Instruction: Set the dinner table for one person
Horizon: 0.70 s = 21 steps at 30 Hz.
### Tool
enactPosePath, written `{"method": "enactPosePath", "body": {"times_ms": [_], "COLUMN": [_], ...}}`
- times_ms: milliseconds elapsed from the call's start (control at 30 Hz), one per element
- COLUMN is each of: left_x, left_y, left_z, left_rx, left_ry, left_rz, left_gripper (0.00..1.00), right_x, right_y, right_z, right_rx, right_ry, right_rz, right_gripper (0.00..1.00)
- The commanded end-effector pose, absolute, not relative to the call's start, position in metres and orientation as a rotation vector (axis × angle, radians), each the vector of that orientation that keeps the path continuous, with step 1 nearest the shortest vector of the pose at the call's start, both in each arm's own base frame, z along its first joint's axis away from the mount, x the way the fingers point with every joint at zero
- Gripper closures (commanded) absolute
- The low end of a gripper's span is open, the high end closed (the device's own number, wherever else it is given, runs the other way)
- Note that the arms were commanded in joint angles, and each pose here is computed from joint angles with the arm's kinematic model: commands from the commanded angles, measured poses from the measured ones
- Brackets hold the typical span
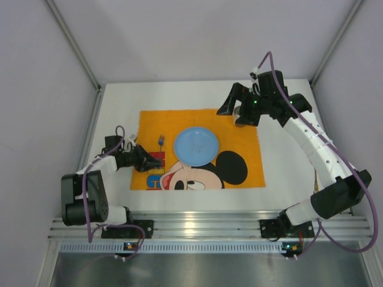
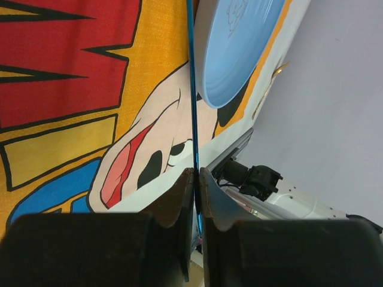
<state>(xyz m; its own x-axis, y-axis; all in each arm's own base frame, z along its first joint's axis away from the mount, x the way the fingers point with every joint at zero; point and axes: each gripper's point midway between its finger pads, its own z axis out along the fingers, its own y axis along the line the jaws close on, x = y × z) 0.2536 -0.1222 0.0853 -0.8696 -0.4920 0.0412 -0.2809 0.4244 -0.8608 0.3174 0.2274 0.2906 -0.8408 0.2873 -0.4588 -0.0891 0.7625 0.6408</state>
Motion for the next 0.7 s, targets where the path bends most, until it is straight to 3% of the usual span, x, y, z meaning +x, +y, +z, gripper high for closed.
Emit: {"method": "enactPosePath", "body": {"times_ms": [0,300,433,600,667], "left_x": [0.261,0.255,0.254,0.25,0.249], "left_y": [-0.122,-0.119,-0.118,-0.115,-0.114], "left_z": [0.101,0.096,0.102,0.105,0.11], "left_rx": [-0.61,-0.675,-0.676,-0.679,-0.682], "left_ry": [2.433,2.475,2.469,2.49,2.49], "left_rz": [-1.457,-1.42,-1.404,-1.351,-1.331], "left_gripper": [0.86,0.79,0.64,0.52,0.4], "right_x": [0.317,0.317,0.32,0.323,0.322], "right_y": [0.225,0.211,0.192,0.15,0.119], "right_z": [0.305,0.299,0.3,0.286,0.275], "right_rx": [0.102,0.115,0.151,0.218,0.28], "right_ry": [2.359,2.362,2.348,2.363,2.374], "right_rz": [0.932,0.916,0.884,0.813,0.738], "right_gripper": [0.0,0.0,0.0,0.0,0.0]}}
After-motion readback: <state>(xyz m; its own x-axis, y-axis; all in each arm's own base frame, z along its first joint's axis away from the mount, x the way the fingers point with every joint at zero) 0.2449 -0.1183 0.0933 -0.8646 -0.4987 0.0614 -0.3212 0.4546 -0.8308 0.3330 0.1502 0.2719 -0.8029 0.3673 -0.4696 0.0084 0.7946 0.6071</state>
